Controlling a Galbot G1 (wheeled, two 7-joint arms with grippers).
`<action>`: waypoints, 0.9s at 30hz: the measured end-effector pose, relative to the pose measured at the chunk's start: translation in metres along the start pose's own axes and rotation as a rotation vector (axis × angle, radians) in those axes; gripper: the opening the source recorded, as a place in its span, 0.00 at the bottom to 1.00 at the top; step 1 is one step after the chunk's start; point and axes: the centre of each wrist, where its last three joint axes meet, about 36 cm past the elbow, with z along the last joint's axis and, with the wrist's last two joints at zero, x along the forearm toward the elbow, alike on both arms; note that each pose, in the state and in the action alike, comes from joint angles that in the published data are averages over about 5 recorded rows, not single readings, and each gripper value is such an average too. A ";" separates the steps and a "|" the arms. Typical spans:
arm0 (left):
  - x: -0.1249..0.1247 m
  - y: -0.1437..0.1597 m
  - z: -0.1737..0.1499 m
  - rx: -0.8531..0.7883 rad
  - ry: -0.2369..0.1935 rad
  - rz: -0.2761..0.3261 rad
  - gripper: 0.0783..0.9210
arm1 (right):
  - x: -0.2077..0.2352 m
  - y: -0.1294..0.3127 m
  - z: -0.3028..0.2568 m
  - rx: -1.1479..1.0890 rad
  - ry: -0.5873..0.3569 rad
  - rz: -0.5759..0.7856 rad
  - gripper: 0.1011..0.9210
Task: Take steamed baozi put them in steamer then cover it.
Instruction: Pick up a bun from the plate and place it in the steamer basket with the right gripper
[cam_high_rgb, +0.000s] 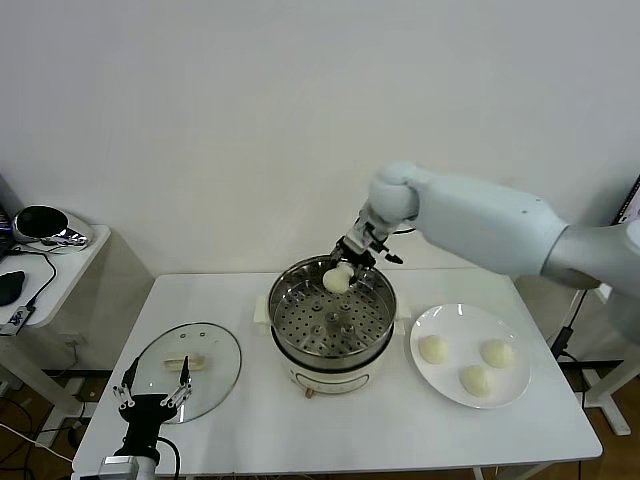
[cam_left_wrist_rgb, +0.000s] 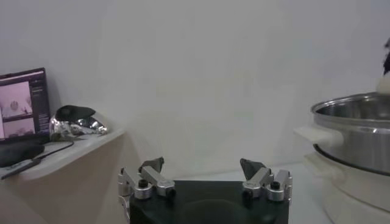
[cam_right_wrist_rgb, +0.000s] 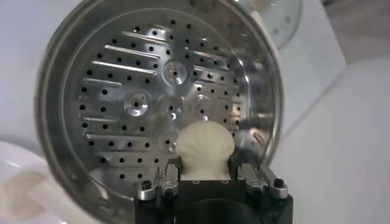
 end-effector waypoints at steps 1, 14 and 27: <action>0.000 0.000 0.000 0.000 0.000 0.000 0.88 | -0.003 -0.001 0.000 0.020 0.001 -0.004 0.47; -0.002 0.003 0.002 -0.003 0.001 -0.005 0.88 | -0.037 -0.007 0.008 0.199 0.009 -0.021 0.52; -0.003 0.003 0.004 0.000 -0.001 -0.007 0.88 | -0.049 -0.017 0.014 0.284 0.011 0.001 0.73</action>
